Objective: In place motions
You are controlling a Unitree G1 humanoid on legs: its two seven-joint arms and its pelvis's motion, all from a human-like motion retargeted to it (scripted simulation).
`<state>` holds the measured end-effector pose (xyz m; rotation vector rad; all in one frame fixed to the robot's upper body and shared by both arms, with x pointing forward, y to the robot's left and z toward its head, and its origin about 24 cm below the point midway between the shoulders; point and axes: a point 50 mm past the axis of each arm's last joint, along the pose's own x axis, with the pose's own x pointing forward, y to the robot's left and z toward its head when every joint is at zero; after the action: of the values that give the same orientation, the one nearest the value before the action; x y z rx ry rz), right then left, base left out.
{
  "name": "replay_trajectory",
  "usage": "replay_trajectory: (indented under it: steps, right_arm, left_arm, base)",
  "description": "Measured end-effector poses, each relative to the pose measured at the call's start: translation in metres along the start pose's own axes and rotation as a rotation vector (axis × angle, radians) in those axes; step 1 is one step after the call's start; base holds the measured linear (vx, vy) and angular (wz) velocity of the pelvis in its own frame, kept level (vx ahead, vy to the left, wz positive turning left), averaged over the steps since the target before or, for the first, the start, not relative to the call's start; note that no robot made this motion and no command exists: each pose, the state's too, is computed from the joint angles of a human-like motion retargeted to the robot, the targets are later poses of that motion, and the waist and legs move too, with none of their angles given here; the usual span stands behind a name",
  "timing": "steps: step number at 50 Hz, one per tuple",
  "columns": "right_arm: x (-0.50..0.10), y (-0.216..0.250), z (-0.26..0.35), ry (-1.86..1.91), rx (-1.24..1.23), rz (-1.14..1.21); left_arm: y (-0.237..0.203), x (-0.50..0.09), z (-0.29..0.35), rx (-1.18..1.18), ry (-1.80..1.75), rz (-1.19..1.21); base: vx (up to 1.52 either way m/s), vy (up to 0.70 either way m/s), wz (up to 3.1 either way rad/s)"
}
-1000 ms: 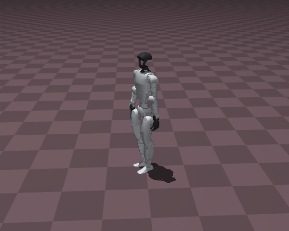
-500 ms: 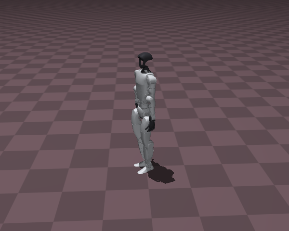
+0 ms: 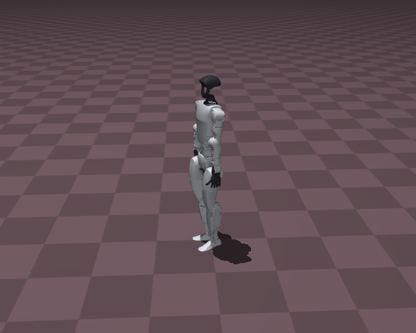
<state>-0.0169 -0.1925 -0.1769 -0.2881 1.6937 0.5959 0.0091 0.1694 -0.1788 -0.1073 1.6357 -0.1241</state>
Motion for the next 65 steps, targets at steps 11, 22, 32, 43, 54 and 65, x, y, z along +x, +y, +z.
replay_trajectory:
  steps: [11, 22, 32, 43, 54, 65]
  right_arm:
    - [-0.001, -0.001, -0.003, 0.014, 0.002, -0.001]
    - [-0.001, 0.001, -0.017, 0.06, 0.031, 0.0]
    - [0.0, 0.003, -0.018, 0.07, 0.021, 0.007]
    - [0.0, 0.001, -0.011, 0.051, -0.019, -0.001]
    - [0.0, 0.001, -0.012, 0.052, -0.009, 0.001]
    - [0.0, 0.002, -0.016, 0.064, -0.001, 0.003]
  left_arm:
    - [0.003, -0.001, -0.002, 0.001, 0.008, -0.005]
    - [0.003, -0.001, -0.008, -0.031, 0.017, -0.007]
    - [0.002, 0.0, -0.007, -0.025, 0.015, -0.014]
    - [0.002, 0.0, -0.008, -0.029, 0.017, -0.016]
    - [0.002, 0.0, -0.008, -0.034, 0.019, -0.016]
    - [0.002, 0.0, -0.009, -0.041, 0.019, -0.016]
  base:
    - [0.0, 0.0, 0.04]
    - [0.0, 0.0, 0.34]
    - [0.0, 0.0, 0.0]
    - [0.0, 0.0, 0.0]
    - [0.0, -0.01, -0.08]
    - [0.0, 0.0, -0.04]
